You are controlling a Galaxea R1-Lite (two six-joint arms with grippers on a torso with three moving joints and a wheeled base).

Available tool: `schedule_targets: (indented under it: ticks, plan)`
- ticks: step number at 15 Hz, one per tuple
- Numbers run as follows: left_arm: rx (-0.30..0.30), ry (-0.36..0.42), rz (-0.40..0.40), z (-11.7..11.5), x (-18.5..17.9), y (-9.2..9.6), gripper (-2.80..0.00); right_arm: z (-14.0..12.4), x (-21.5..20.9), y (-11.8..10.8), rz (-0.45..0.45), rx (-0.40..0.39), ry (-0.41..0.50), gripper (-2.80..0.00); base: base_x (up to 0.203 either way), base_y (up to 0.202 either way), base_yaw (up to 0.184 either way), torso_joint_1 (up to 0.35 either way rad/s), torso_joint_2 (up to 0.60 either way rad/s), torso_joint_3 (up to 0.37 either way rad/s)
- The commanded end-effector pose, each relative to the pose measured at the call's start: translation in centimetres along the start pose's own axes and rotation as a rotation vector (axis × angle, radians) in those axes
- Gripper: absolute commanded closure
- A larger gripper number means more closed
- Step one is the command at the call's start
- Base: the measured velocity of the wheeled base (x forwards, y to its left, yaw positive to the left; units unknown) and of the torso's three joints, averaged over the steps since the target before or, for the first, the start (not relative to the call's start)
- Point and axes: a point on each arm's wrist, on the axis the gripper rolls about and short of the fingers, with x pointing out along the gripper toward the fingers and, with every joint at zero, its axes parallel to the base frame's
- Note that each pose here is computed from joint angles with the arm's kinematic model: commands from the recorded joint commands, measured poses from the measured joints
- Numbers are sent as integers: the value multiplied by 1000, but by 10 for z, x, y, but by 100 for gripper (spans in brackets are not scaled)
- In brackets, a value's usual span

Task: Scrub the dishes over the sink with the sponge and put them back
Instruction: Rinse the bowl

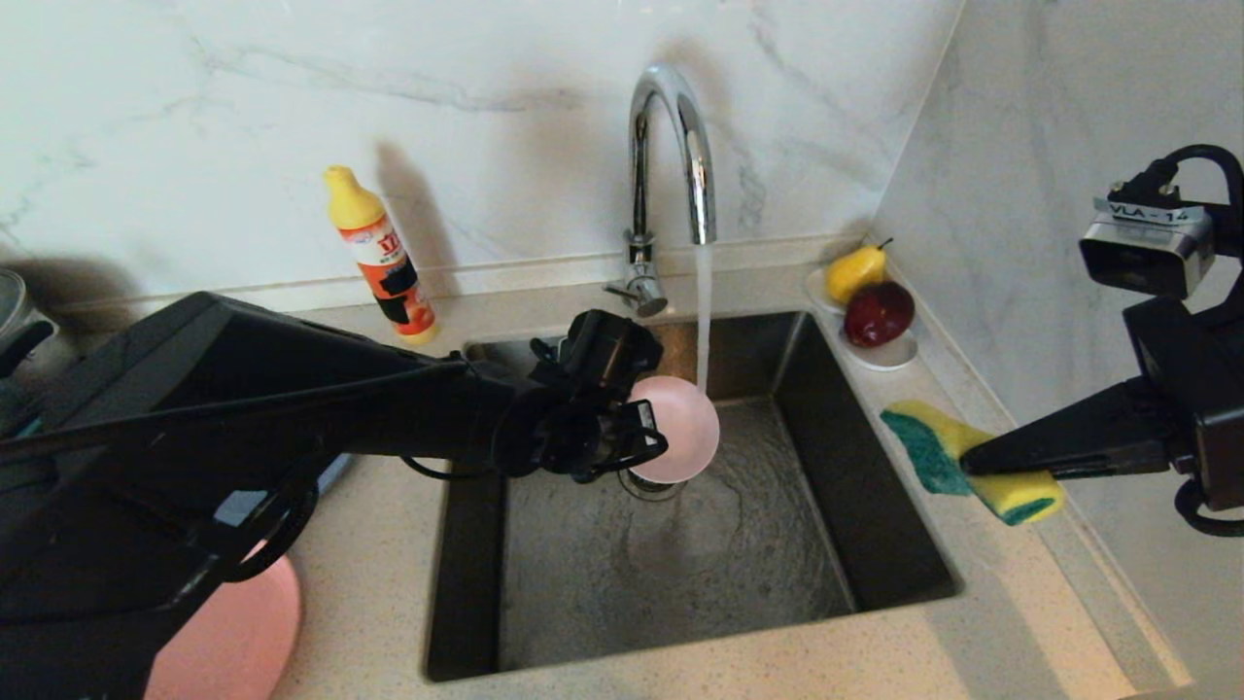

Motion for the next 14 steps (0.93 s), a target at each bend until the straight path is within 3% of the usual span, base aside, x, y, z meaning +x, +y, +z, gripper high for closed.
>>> schedule_targets:
  ticks: [1, 6, 10, 12, 14]
  plan:
    - [-12, 9, 6, -1, 11, -2, 0, 0, 3, -2, -5, 11, 15, 0, 0, 0, 0, 0, 0, 0]
    - [-28, 24, -14, -3, 15, -5, 0, -3, -1, -2, -3, 10, 10, 0, 0, 0, 0, 0, 0, 0]
    - [-35, 31, 9, 0, -6, 6, 0, -5, 0, -4, -6, 16, 11, 0, 0, 0, 0, 0, 0, 0]
    - [-47, -9, 12, 14, -31, 15, 0, -6, -1, -4, -1, 15, 15, 0, 0, 0, 0, 0, 0, 0]
    - [-38, -78, 69, 27, -53, 28, 0, -7, 2, -6, -3, 19, 27, 0, 0, 0, 0, 0, 0, 0]
